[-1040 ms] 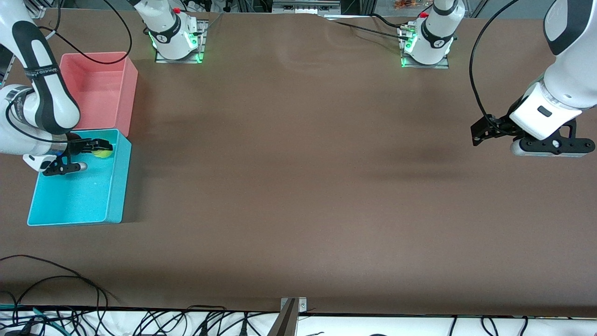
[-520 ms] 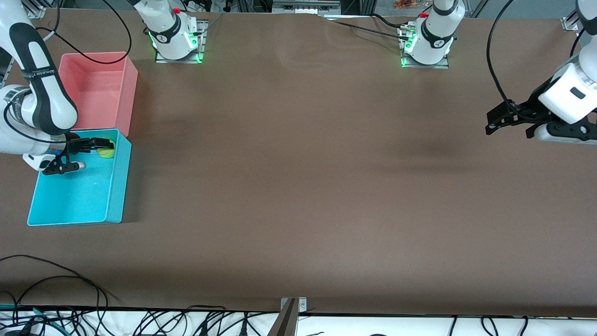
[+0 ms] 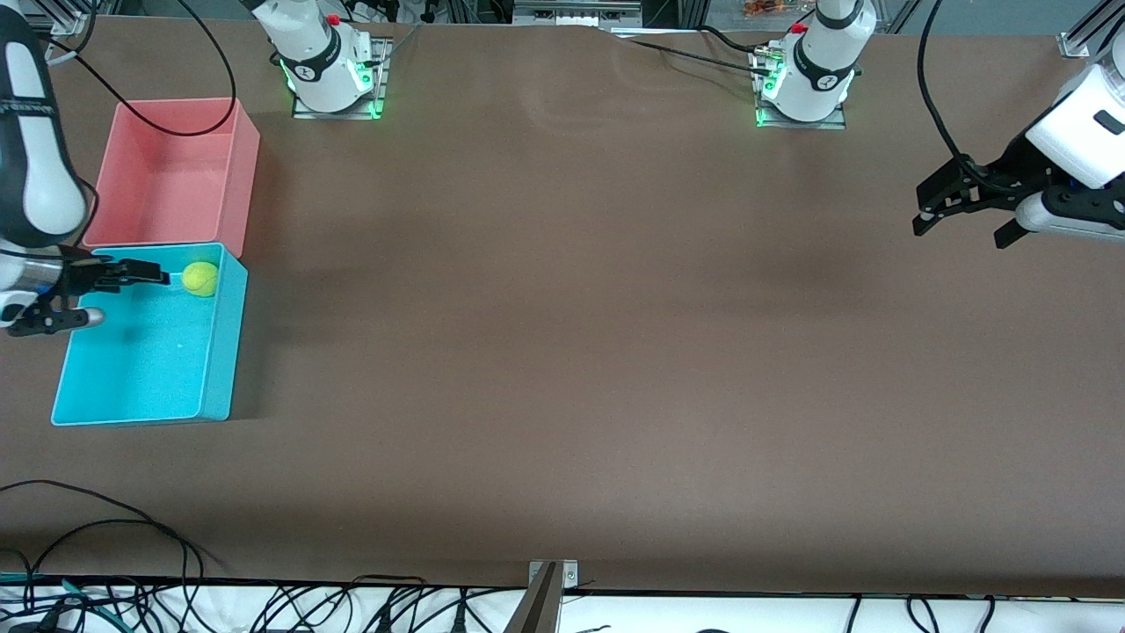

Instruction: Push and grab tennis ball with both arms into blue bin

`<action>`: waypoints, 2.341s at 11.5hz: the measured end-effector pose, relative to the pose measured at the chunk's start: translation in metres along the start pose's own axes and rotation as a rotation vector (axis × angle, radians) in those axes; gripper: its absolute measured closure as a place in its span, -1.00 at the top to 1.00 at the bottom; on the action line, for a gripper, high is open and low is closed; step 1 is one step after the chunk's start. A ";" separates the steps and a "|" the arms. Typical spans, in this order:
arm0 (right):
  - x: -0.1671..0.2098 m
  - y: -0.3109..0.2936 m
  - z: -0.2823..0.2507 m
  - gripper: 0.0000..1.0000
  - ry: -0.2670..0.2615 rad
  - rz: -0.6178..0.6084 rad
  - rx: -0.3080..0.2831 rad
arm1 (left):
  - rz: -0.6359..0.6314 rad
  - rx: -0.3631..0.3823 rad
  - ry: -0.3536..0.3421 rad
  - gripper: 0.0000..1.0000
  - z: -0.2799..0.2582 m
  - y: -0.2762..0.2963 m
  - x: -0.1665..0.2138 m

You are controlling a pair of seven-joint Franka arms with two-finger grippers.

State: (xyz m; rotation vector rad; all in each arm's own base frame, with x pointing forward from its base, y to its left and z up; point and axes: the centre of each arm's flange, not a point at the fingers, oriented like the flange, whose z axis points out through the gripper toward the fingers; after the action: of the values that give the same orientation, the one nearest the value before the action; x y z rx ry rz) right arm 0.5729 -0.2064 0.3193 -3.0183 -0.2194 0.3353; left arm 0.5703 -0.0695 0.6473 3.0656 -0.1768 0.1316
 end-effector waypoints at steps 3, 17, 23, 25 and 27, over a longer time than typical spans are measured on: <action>-0.001 0.004 -0.079 1.00 -0.002 0.056 -0.002 | -0.006 -0.001 -0.001 1.00 -0.002 -0.005 0.002; -0.007 -0.159 -0.230 1.00 0.122 0.186 -0.057 | -0.001 0.004 -0.071 1.00 0.015 -0.005 0.001; -0.031 -0.173 -0.205 1.00 0.236 0.180 -0.065 | -0.007 0.004 -0.078 1.00 0.016 -0.009 0.001; -0.036 -0.178 -0.214 1.00 0.258 0.174 -0.067 | -0.009 0.005 -0.078 1.00 0.016 -0.009 0.001; -0.038 -0.180 -0.217 1.00 0.265 0.170 -0.067 | -0.009 0.005 -0.079 1.00 0.016 -0.010 0.001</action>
State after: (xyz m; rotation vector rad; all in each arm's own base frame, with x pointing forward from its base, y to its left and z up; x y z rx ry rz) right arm 0.5617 -0.0518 0.5585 -3.1110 0.0480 -0.0640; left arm 0.5740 -0.0612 0.6306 3.0778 -0.1666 0.0104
